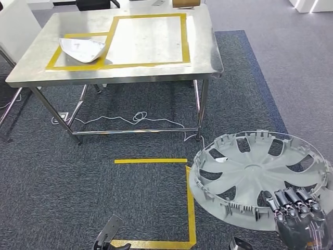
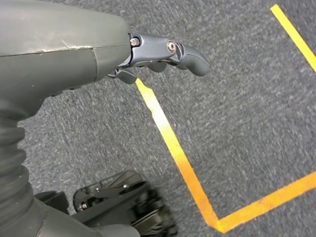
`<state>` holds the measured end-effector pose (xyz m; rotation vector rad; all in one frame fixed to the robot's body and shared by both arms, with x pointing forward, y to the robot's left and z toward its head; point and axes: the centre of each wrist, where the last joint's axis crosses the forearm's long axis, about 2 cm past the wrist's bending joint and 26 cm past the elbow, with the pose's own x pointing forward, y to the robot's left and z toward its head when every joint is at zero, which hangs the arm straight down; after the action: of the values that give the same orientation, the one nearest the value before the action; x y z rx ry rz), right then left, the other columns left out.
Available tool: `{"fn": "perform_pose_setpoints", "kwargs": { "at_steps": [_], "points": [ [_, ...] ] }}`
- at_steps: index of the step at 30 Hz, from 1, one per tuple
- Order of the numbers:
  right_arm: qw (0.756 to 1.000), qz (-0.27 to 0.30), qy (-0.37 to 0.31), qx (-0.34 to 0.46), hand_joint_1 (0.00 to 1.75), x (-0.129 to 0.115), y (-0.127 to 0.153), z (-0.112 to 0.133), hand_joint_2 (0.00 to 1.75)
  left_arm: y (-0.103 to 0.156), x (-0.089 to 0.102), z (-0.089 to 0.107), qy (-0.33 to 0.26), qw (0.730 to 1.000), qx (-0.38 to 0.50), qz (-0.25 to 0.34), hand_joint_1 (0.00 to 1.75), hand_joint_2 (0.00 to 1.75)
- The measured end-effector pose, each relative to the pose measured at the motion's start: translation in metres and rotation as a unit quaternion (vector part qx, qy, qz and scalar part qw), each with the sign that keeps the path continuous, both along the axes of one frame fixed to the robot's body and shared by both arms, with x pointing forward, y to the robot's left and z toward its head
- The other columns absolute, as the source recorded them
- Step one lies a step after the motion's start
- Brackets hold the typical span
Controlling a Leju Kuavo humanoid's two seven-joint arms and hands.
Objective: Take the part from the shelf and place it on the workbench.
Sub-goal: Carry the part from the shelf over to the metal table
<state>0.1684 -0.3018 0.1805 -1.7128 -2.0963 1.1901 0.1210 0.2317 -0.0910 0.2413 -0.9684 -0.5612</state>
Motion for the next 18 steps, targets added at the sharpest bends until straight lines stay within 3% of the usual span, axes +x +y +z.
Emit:
{"fn": "perform_pose_setpoints", "kwargs": {
  "at_steps": [10, 18],
  "points": [
    [0.997, 0.021, 0.059, 0.035, 1.75, 0.067, 0.014, 0.012, 1.75, -0.008, 0.014, 0.005, -0.002, 0.999, -0.004, -0.040, 0.00, 1.75],
    [0.997, 0.035, 0.072, 0.010, 1.75, 0.085, 0.018, 0.007, 1.75, -0.013, 0.016, 0.006, -0.003, 0.999, -0.007, -0.048, 0.00, 1.75]
  ]
}}
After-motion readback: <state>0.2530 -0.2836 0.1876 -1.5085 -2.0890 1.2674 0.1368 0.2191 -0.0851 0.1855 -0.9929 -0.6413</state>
